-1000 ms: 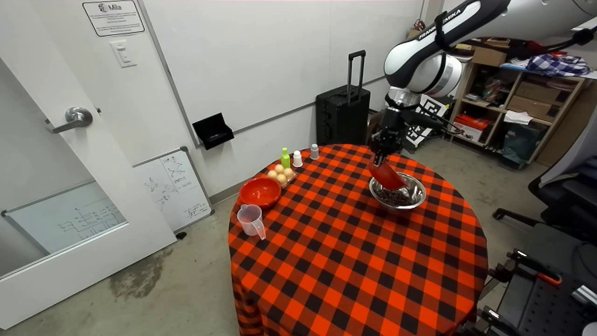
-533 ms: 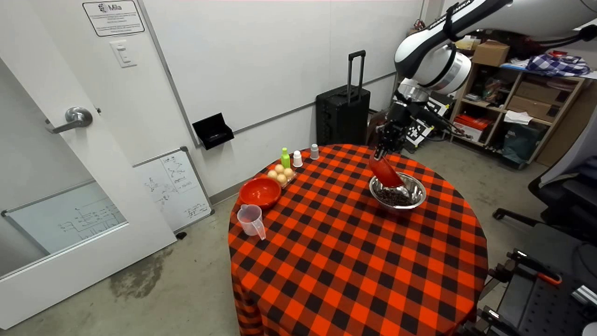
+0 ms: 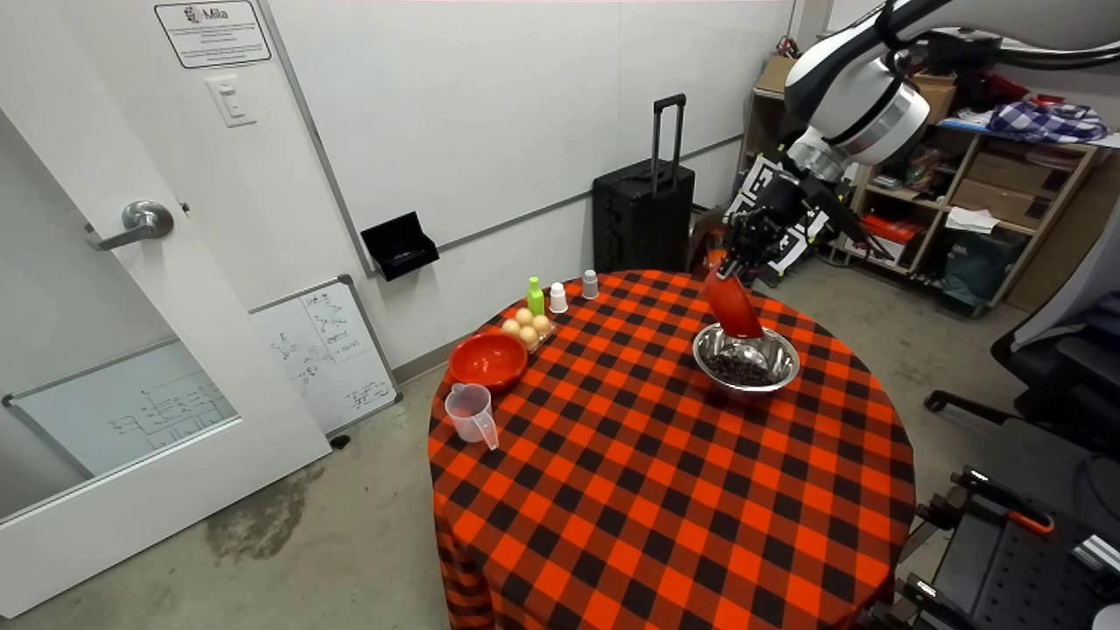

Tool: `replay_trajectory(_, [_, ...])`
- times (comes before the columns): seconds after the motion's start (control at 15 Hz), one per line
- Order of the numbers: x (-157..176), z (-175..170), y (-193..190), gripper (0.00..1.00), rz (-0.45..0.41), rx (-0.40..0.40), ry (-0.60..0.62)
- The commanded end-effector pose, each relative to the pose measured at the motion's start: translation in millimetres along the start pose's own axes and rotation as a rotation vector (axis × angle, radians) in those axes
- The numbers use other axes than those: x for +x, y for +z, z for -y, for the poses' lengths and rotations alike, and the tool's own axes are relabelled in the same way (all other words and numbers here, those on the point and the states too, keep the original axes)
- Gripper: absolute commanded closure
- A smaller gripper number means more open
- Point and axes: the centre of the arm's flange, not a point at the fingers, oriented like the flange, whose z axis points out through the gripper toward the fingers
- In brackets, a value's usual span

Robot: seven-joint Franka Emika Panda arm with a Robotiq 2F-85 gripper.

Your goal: Pour the contents in the red bowl into the silver bowl.

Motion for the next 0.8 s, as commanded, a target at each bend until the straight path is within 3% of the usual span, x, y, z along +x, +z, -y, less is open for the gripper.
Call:
replay_trajectory(0.0, [-27.9, -8.6, -19.5, 0.98, -0.030, 0.069, 0.001])
replay_trajectory(0.73, [-61.8, -22.0, -28.7, 0.98, -0.052, 0.213, 0.017])
